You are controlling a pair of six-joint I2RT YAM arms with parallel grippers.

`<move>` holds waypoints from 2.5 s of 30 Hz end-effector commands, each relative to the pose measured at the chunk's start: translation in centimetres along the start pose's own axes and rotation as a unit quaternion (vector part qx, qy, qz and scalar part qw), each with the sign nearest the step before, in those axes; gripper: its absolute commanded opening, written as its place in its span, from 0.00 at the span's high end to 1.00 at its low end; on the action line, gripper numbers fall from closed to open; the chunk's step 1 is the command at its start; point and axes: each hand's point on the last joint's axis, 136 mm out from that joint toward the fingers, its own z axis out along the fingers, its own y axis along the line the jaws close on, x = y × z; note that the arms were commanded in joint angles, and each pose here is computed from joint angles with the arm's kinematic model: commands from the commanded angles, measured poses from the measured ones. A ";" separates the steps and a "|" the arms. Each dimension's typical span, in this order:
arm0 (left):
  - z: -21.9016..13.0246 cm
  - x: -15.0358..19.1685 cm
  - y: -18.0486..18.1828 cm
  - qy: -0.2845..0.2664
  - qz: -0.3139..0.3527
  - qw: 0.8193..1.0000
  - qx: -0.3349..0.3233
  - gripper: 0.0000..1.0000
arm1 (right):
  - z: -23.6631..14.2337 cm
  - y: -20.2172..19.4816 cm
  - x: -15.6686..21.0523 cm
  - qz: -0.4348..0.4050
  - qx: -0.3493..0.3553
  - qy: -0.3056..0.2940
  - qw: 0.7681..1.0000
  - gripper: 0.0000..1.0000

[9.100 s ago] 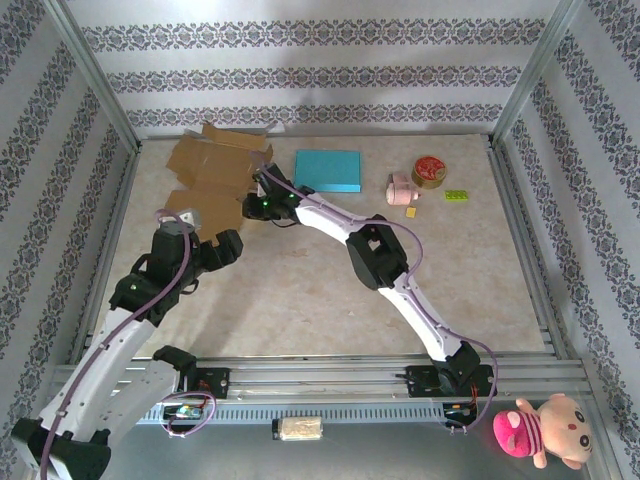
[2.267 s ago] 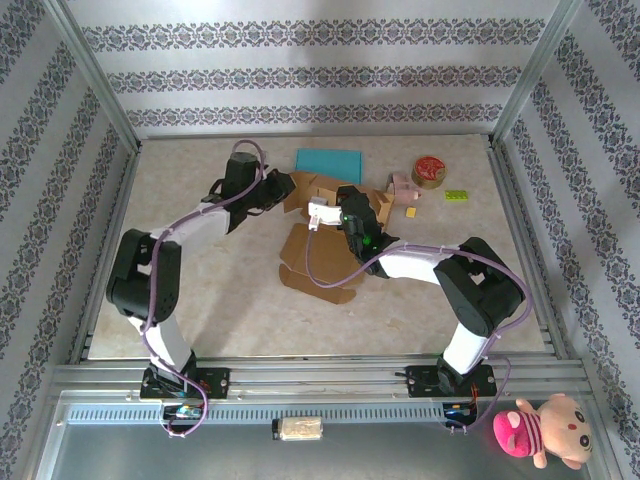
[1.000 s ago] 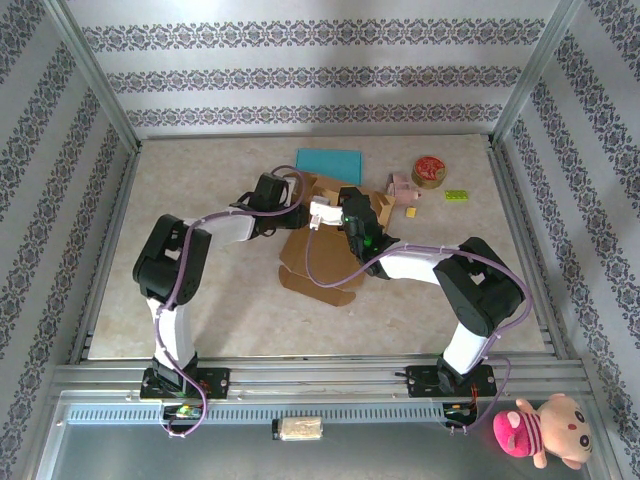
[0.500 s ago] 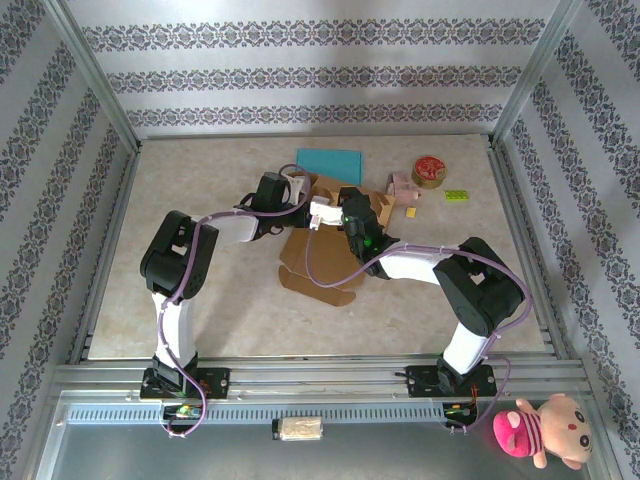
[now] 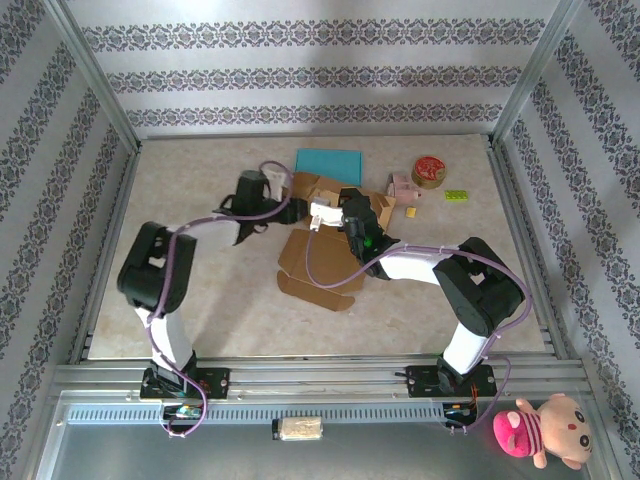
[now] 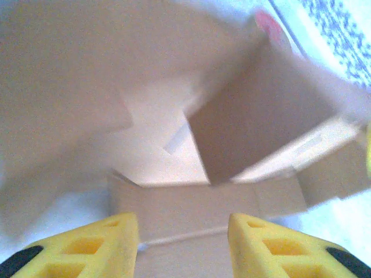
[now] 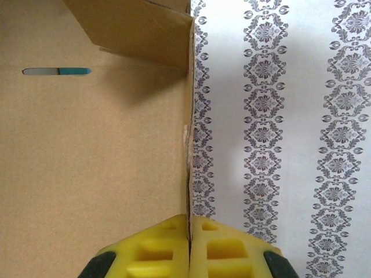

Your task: Fold the paper box

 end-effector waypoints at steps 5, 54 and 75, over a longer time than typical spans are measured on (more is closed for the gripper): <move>-3.8 -2.3 3.6 0.047 0.146 0.984 -0.088 0.48 | -0.4 0.3 0.9 0.018 -0.005 0.012 1.000 0.95; -0.3 -4.2 -2.8 0.003 0.414 0.902 0.121 1.00 | -7.2 -4.5 -2.1 0.720 -0.529 0.069 0.444 0.29; -0.3 -3.7 -3.9 0.024 0.363 0.926 0.102 1.00 | -6.7 1.6 -0.7 0.693 -0.519 0.139 0.481 0.47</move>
